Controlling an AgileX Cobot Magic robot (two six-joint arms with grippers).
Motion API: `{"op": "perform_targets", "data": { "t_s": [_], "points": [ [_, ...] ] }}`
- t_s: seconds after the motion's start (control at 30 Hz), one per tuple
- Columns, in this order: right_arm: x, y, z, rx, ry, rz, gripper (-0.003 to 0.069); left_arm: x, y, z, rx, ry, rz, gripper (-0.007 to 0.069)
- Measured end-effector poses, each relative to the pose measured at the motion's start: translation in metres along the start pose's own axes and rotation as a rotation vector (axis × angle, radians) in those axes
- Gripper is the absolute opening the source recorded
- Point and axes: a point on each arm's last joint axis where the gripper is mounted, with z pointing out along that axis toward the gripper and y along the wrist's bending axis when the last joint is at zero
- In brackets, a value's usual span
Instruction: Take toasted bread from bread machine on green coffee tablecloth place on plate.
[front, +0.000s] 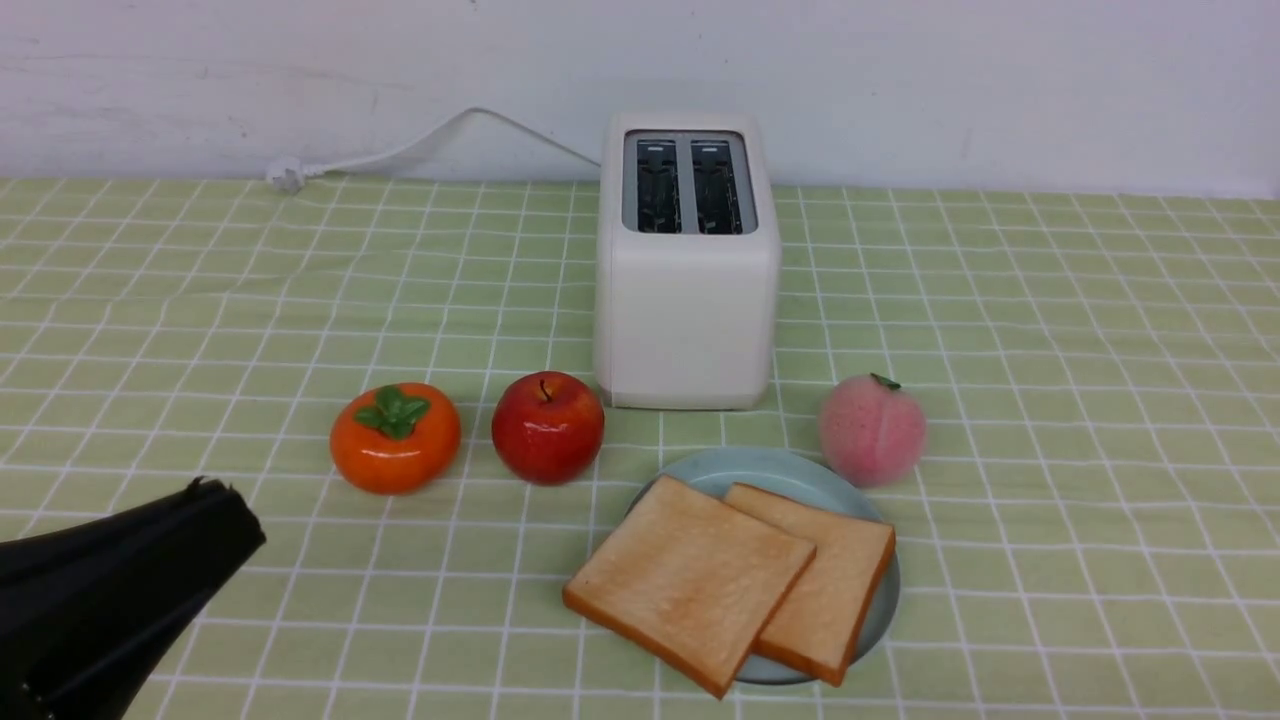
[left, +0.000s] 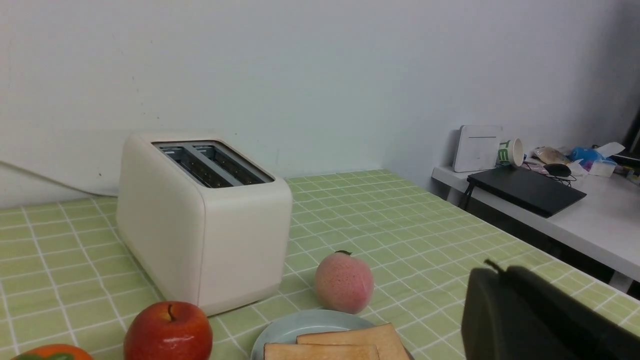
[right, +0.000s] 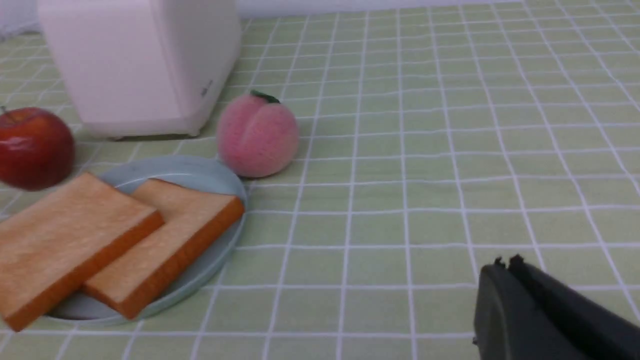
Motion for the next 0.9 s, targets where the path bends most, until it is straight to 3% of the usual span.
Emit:
{"op": "perform_targets", "data": {
  "t_s": [0.1, 0.9],
  "points": [
    [0.0280, -0.0058, 0.0085, 0.018, 0.055, 0.006, -0.0020, 0.0000, -0.0001, 0.0000, 0.001, 0.000, 0.000, -0.0013],
    [0.0279, -0.0058, 0.0084, 0.018, 0.051, 0.010, -0.0006, 0.0003, 0.0000, 0.0000, 0.000, 0.001, 0.000, -0.0002]
  ]
}}
